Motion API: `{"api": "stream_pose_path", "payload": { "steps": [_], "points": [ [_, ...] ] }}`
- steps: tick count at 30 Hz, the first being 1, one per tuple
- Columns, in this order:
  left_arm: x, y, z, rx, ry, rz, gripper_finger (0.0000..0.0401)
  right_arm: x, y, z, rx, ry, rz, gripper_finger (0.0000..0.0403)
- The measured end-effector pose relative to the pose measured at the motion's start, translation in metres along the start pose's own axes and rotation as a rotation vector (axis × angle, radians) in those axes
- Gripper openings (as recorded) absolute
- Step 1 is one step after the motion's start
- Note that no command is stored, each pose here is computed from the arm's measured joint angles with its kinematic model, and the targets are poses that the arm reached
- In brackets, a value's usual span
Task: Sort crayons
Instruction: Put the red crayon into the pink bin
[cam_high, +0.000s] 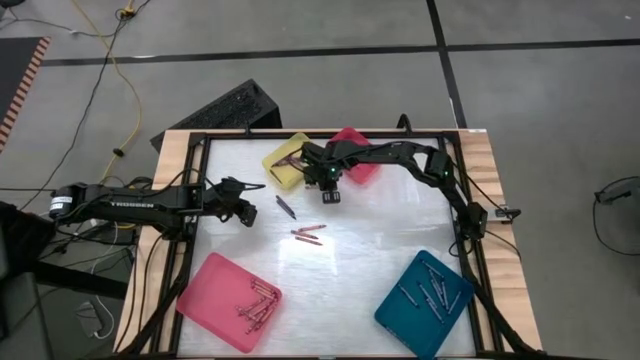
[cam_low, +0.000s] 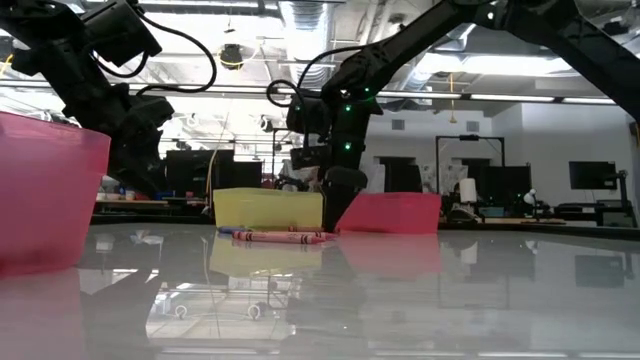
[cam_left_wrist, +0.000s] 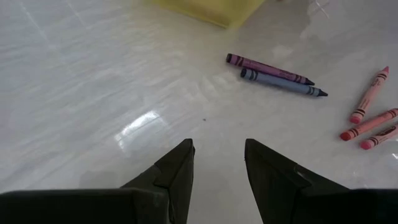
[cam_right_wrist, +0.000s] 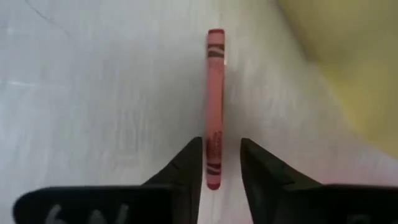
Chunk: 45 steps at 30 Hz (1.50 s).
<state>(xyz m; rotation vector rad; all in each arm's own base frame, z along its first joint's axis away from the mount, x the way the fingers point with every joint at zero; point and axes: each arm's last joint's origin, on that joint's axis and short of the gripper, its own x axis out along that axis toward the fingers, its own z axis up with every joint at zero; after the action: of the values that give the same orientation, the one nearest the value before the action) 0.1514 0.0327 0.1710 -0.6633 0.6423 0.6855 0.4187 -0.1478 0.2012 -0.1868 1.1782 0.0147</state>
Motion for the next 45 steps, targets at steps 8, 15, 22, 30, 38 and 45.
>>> {"api": "stream_pose_path", "payload": {
  "steps": [8,15,22,30,38,45],
  "points": [
    [0.000,0.000,0.000,0.000,0.000,0.000,0.0133,0.000,0.001,0.000,0.029,0.002,0.011,0.0054],
    [0.000,0.000,0.000,0.001,0.001,0.000,0.0133,0.007,0.007,-0.007,0.088,0.030,0.024,0.0006],
    [0.000,0.000,0.000,0.001,0.002,-0.001,0.0133,0.008,0.019,-0.004,0.096,0.048,0.029,0.0004],
    [0.000,0.000,0.000,0.000,0.006,-0.006,0.0133,-0.009,0.024,0.016,0.134,0.015,0.003,0.0003],
    [0.000,0.000,0.000,0.000,0.007,-0.006,0.0133,-0.042,0.035,0.047,0.145,-0.074,-0.009,0.0003],
    [0.000,-0.001,-0.001,0.039,0.020,-0.021,0.0133,-0.071,0.062,0.077,0.139,-0.186,-0.022,0.0003]
  ]
}}
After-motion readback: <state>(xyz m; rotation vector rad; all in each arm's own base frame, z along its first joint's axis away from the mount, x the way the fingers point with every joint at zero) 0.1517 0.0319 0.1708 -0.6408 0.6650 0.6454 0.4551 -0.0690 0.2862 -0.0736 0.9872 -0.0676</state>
